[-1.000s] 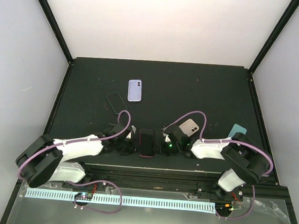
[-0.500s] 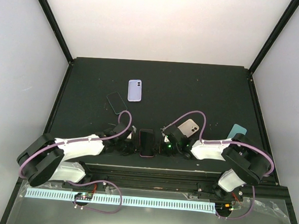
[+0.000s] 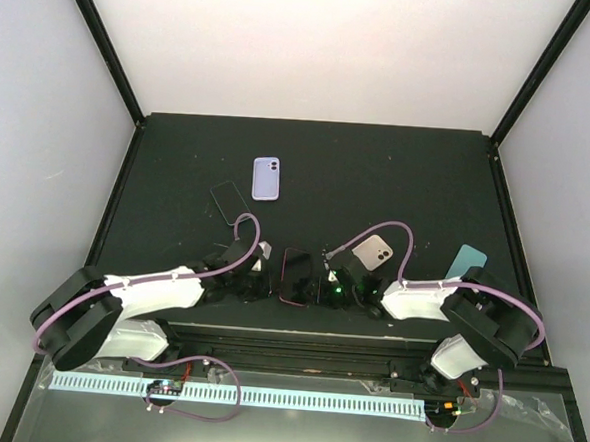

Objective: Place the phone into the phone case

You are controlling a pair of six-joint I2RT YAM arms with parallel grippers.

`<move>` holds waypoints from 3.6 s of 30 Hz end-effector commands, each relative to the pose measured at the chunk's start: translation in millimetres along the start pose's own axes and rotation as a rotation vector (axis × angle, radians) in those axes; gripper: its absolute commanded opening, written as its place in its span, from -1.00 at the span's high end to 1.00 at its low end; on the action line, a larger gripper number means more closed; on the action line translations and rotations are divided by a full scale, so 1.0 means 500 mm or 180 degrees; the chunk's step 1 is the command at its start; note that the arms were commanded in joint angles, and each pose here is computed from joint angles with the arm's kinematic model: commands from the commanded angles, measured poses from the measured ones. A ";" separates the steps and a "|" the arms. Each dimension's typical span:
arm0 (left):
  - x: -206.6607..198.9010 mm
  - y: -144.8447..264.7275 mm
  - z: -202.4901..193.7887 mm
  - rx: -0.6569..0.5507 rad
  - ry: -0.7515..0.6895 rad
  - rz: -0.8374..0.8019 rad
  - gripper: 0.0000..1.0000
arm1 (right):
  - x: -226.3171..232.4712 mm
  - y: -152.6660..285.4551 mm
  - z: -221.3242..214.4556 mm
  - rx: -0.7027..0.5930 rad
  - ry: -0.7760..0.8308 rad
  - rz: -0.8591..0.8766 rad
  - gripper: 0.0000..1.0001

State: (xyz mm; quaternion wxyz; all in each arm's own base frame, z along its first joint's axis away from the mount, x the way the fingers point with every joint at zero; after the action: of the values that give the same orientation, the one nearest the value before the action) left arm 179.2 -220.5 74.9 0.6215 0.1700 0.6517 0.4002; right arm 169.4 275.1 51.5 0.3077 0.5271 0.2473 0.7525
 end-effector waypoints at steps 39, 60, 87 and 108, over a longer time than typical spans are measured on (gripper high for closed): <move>0.012 -0.016 0.042 -0.0225 -0.0129 0.0174 0.38 | 0.001 -0.014 0.048 -0.0230 -0.0215 0.0335 0.18; 0.018 0.002 0.027 -0.0093 -0.0061 -0.0114 0.63 | 0.096 0.011 0.073 -0.0217 -0.0283 0.1564 0.20; 0.004 0.001 0.014 0.0113 0.0149 -0.0672 0.55 | 0.022 -0.038 0.047 -0.0062 -0.0447 0.0945 0.56; 0.029 -0.005 0.006 0.0128 0.0195 -0.0389 0.53 | 0.020 -0.029 0.034 -0.0078 -0.0637 0.1111 0.44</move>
State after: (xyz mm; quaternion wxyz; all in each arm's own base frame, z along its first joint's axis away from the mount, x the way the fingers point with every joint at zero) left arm 174.5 -196.5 53.0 0.6047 0.1419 0.6851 0.3806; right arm 186.9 288.7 47.2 0.2205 0.6290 0.1300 0.7340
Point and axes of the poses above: each gripper's point midway between its finger pads, its own y axis back along the fingers, its own x axis along the line the jaws close on, z = x × y, the point moved 4 cm from there along y, back along the fingers, and after that the axes turned 8 degrees about y, right-handed, at the moved point
